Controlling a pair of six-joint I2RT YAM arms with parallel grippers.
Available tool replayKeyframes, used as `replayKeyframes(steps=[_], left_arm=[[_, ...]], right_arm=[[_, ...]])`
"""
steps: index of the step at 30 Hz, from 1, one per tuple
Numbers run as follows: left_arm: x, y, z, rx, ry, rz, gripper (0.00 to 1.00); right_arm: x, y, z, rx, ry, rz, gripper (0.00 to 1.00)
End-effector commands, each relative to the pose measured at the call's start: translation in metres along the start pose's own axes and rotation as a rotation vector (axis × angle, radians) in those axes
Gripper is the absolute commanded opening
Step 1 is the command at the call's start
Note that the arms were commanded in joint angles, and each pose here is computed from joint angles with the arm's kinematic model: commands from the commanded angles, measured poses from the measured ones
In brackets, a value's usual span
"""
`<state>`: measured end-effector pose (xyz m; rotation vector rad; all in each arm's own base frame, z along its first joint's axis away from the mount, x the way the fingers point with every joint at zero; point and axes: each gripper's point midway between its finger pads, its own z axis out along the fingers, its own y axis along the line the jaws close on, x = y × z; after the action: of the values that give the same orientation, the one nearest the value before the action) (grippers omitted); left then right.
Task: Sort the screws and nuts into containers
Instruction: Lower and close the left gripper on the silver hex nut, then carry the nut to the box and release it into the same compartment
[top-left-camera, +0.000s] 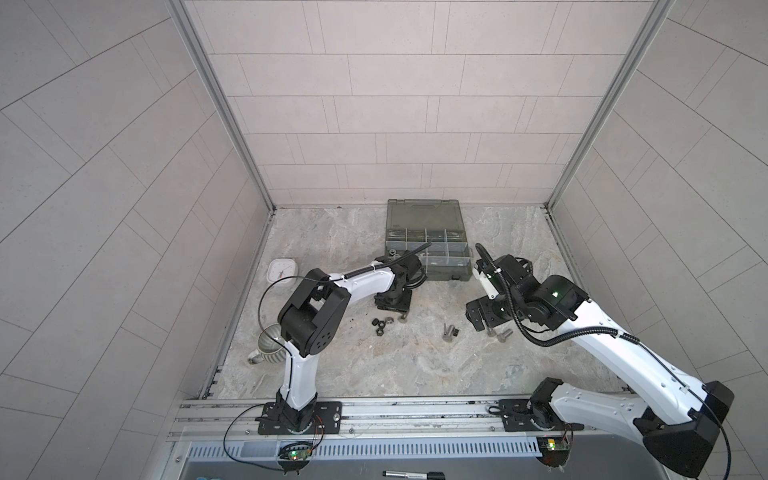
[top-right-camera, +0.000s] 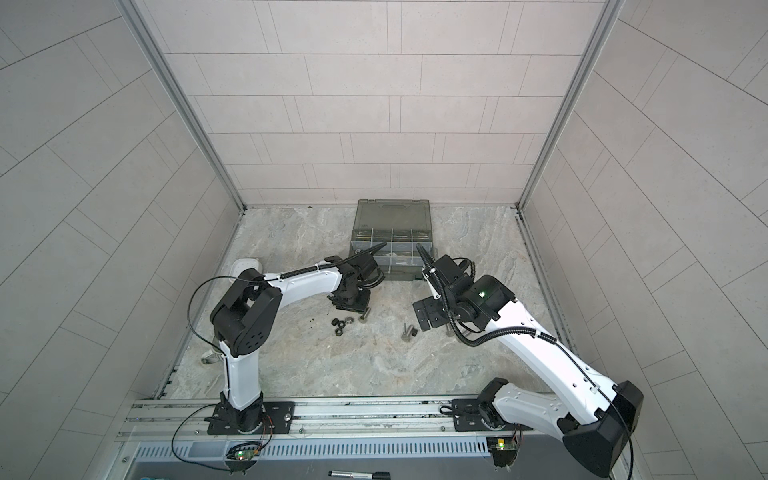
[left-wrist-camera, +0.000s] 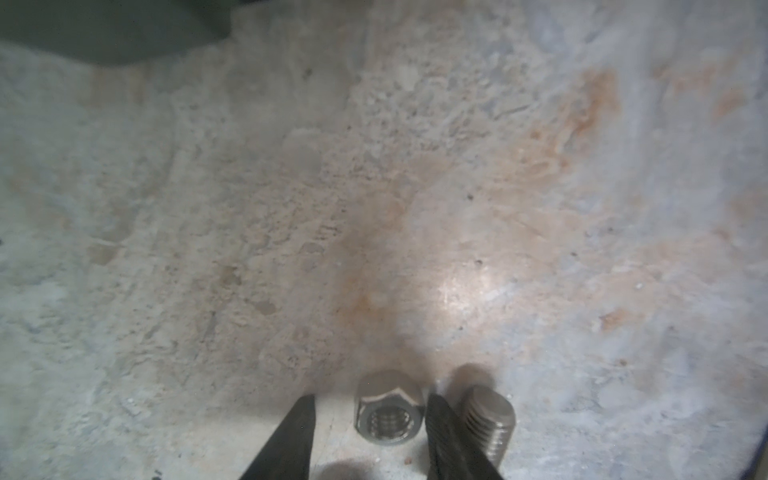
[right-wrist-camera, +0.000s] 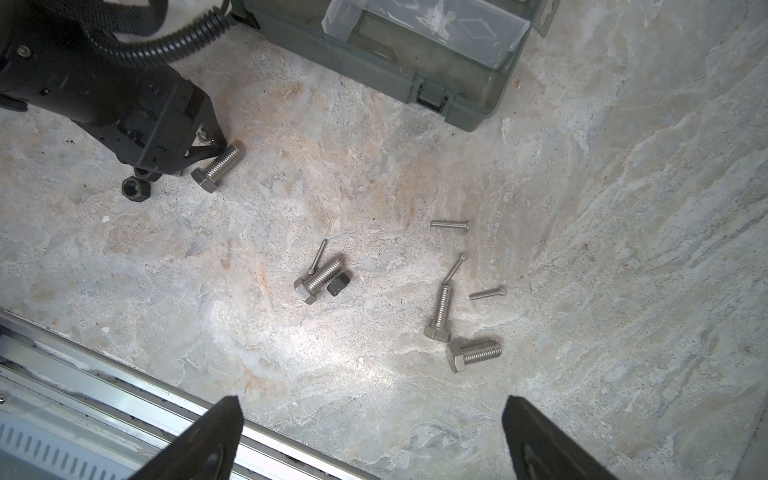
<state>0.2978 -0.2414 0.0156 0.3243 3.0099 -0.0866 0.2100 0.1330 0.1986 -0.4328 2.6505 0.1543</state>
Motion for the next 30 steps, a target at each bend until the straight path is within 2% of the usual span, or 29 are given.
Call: replayKeyframes(steps=[1,5,8,10,18,25,30], left_arm=[[0.008,0.006,0.011,-0.037,0.033,0.011,0.44],[0.005,0.004,0.016,-0.037,0.035,0.022,0.39],[0.003,0.001,0.016,-0.032,0.037,0.031,0.26],[0.001,0.001,0.011,-0.032,0.034,0.038,0.22],[-0.029,-0.008,-0.034,-0.016,-0.021,0.09,0.19],[-0.09,-0.014,-0.087,0.024,-0.129,0.122,0.2],[-0.136,0.003,-0.098,0.029,-0.173,0.095,0.21]], right_arm=[[0.007,-0.006,-0.002,0.026,0.005,-0.006,0.99],[0.007,-0.006,-0.002,0.024,0.009,-0.003,0.99],[0.006,-0.006,-0.002,0.027,0.01,-0.004,0.99],[0.004,-0.006,-0.003,0.027,0.005,-0.004,0.99],[-0.007,-0.004,-0.002,0.029,-0.011,-0.002,0.99],[-0.021,-0.003,0.001,0.044,-0.029,-0.004,0.99],[-0.037,-0.002,0.006,0.06,-0.027,-0.018,0.99]])
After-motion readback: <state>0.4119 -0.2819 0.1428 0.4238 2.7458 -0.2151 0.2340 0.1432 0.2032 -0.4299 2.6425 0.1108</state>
